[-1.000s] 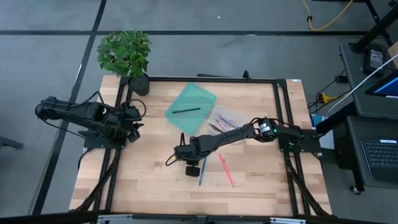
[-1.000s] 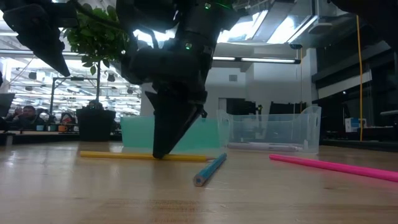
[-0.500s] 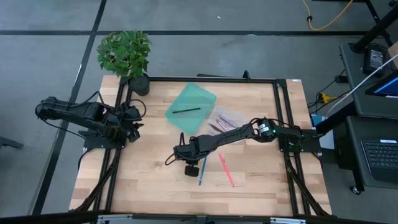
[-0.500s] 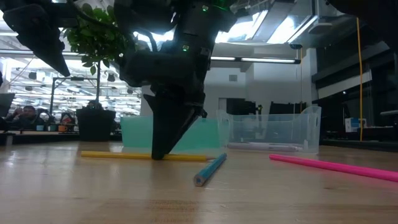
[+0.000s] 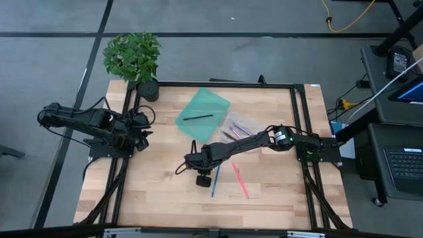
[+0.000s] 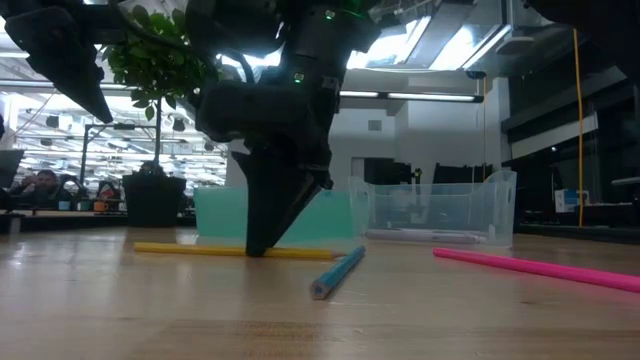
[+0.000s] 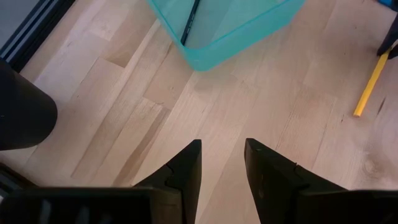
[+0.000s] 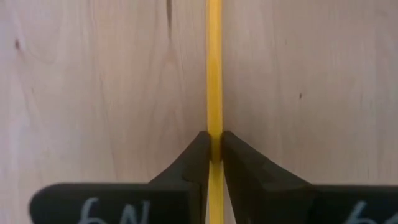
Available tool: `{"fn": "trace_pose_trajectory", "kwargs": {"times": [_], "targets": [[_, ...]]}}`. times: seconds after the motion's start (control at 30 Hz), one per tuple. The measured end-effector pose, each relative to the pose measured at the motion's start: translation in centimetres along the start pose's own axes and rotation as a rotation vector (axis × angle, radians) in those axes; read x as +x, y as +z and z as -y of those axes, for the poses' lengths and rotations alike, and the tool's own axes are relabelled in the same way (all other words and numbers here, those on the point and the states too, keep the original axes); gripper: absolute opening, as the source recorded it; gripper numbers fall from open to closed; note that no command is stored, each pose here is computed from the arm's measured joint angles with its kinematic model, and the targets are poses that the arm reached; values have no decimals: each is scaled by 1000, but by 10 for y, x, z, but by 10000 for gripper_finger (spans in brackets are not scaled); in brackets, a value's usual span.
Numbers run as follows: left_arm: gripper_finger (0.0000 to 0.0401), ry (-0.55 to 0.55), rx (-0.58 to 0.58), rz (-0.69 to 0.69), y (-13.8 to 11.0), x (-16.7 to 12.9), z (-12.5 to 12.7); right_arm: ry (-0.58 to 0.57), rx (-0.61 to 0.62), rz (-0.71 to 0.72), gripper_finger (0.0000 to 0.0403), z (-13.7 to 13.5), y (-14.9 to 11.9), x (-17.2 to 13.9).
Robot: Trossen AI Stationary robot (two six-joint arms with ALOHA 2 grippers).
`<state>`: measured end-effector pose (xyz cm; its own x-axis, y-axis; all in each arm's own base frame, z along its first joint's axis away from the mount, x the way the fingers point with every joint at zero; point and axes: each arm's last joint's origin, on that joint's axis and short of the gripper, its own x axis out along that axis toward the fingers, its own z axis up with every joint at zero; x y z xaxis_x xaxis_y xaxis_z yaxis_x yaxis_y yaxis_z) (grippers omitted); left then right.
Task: Sort pens & pencils
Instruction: Put the yellow pencil into the blue bin
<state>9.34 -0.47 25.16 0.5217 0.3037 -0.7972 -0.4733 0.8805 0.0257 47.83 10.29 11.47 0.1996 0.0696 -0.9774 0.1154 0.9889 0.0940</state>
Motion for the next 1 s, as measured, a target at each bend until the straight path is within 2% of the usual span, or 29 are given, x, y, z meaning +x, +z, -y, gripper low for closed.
{"fn": "trace_pose_trajectory", "kwargs": {"times": [0.33, 0.63, 1.0], "targets": [[115, 0, 0, 0, 0, 0, 0, 57, 7, -30, 52, 2, 0, -1], [115, 0, 0, 0, 0, 0, 0, 59, 9, -54, 52, 2, 3, -7], [115, 0, 0, 0, 0, 0, 0, 59, 9, -80, 21, 2, 2, -9]]}}
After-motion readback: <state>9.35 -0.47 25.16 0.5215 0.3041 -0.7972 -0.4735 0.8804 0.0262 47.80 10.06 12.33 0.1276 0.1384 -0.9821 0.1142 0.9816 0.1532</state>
